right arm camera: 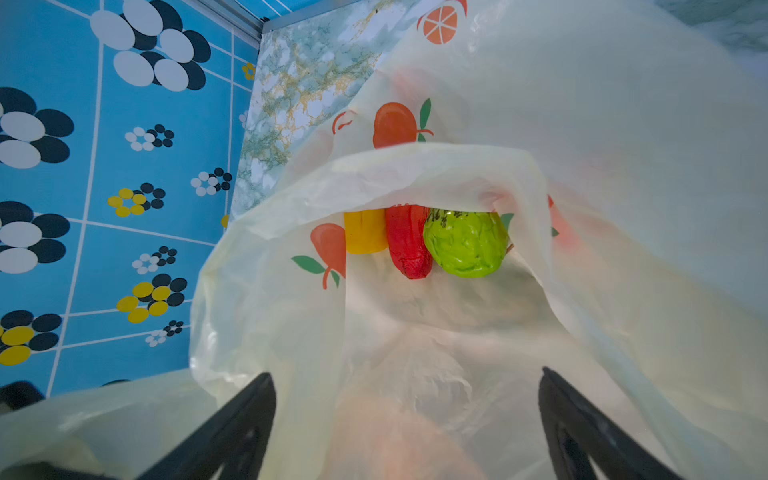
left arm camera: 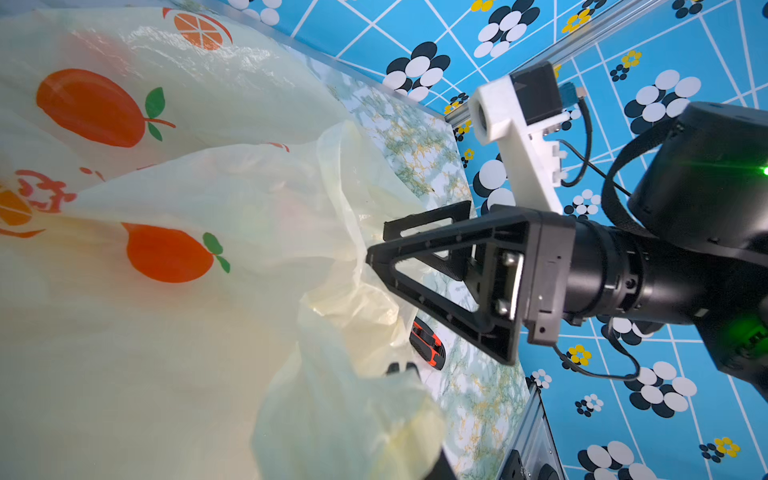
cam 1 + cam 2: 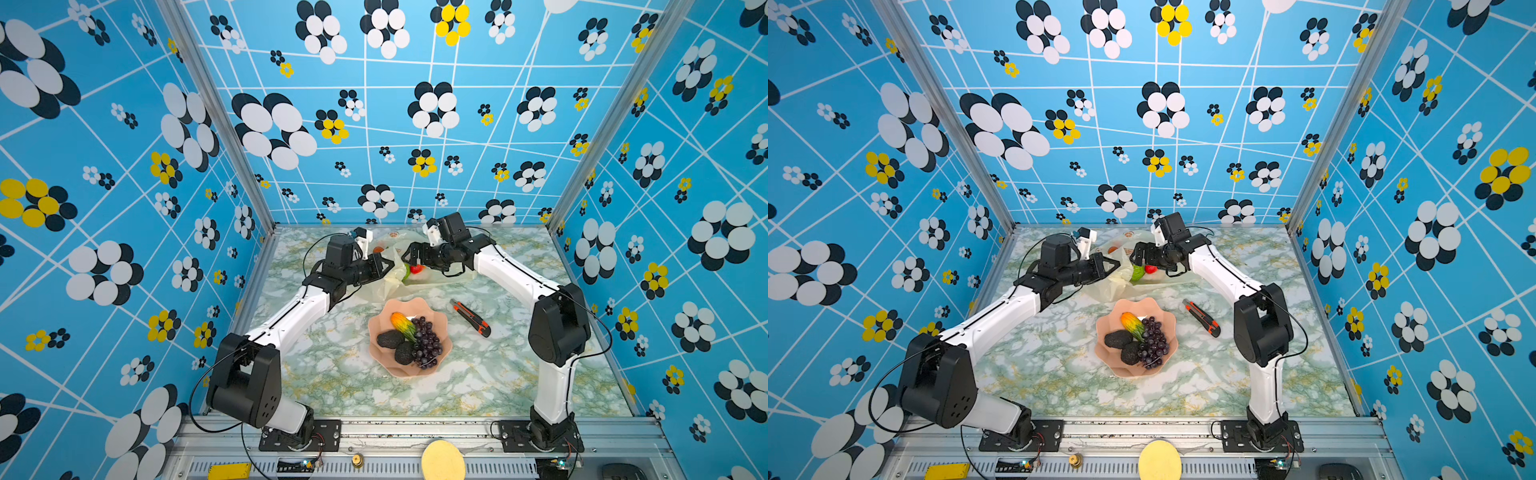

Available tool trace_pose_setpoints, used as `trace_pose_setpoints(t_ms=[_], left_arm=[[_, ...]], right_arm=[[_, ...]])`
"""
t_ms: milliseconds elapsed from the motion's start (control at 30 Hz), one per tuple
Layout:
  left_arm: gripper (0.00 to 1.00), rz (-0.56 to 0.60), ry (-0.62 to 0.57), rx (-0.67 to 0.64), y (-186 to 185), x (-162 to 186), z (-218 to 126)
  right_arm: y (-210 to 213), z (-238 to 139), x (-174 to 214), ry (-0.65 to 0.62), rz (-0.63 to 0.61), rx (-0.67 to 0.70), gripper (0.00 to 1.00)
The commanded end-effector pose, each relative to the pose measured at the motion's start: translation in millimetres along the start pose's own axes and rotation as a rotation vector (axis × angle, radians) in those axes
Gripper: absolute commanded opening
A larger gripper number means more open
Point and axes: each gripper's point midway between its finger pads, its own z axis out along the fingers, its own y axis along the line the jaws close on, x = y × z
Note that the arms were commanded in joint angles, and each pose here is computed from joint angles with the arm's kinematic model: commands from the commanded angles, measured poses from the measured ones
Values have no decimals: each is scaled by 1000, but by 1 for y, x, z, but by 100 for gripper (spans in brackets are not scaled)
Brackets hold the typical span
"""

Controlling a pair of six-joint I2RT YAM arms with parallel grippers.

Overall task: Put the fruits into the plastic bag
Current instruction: 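Open the right gripper and lift it up out of the bag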

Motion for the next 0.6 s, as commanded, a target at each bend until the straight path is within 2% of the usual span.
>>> trace_pose_setpoints(t_ms=[0,333,567], left_arm=[[0,-11,7,11,-3,-6,1],[0,-8,13,1,-1,-3,-1],[0,-4,12,3,-3,-5,-1]], right_arm=[[0,-25,-11,-76,-71,30,100],[10,-83,-22,-353,-201,6,99],[13,-122,-22,-515,-241,-3,99]])
